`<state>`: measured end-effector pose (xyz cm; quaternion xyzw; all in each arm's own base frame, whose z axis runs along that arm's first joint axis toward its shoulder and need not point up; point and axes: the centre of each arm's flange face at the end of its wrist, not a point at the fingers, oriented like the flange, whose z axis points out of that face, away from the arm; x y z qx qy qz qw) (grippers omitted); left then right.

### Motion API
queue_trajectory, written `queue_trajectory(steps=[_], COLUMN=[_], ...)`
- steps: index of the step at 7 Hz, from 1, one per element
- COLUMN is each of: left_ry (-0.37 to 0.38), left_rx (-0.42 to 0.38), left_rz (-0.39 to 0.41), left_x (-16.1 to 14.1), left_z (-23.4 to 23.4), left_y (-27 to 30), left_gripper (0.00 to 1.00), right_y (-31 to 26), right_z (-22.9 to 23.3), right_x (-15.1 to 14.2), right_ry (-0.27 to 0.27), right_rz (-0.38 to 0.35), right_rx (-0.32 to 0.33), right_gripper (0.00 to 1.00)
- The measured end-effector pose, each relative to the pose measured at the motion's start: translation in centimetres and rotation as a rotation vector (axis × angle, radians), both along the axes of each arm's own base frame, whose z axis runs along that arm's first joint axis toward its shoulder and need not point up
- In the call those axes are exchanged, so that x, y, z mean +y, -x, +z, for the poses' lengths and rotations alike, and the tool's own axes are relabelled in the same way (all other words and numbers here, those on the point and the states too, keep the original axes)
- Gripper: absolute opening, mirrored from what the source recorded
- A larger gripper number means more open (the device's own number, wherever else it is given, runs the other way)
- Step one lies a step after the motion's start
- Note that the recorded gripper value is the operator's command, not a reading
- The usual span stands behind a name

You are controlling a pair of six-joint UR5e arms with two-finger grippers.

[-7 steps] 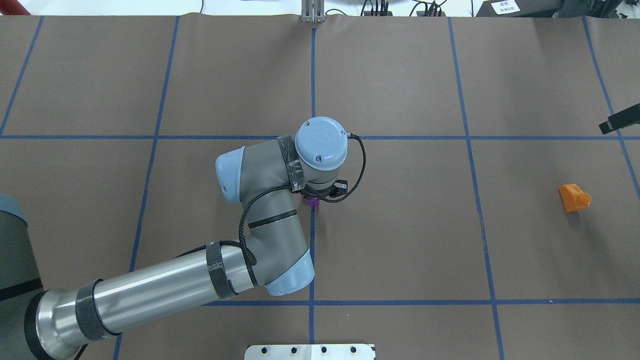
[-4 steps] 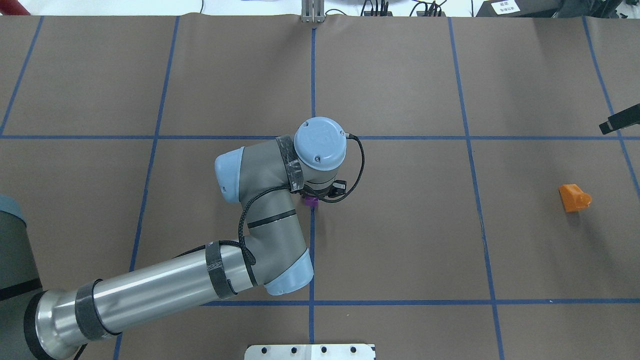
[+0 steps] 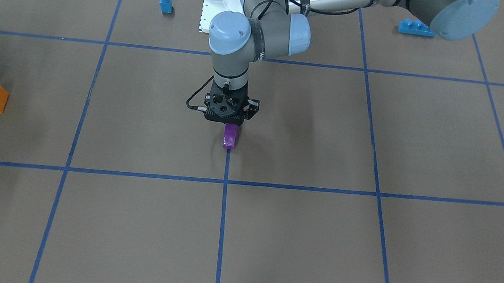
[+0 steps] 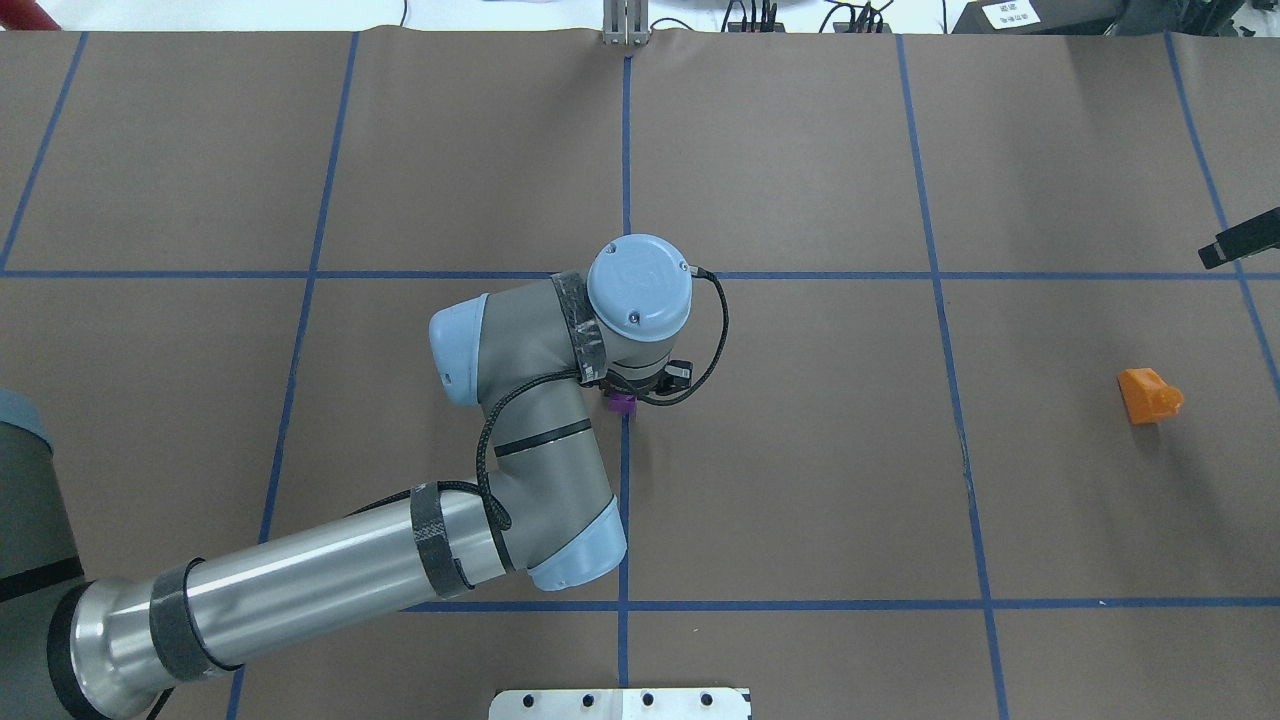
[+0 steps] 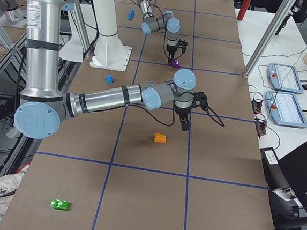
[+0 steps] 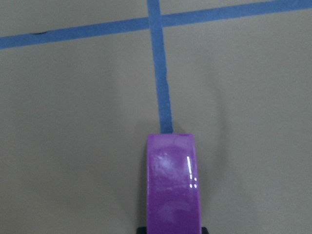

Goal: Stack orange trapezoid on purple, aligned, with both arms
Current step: 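Lower the purple trapezoid onto the table with the left gripper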

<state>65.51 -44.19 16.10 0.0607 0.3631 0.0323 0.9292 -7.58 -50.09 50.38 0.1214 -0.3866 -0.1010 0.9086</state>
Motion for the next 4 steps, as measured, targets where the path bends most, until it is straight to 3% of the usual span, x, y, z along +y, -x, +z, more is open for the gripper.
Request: queue_trajectory(steps=[1, 4], left_ry=[0.001, 0.002], left_rx=[-0.001, -0.003], left_rz=[0.0, -0.003], left_x=[-0.02, -0.37], left_z=[0.09, 0.18], left_y=[-0.05, 0.22], left_gripper=[1.0, 1.0], right_y=[0.0, -0.01], right_z=[0.0, 0.14], right_x=[0.0, 0.04], right_ry=[0.0, 0.003], right_rz=[0.0, 0.0], right_rx=[0.0, 0.001], right_gripper=[1.0, 1.0])
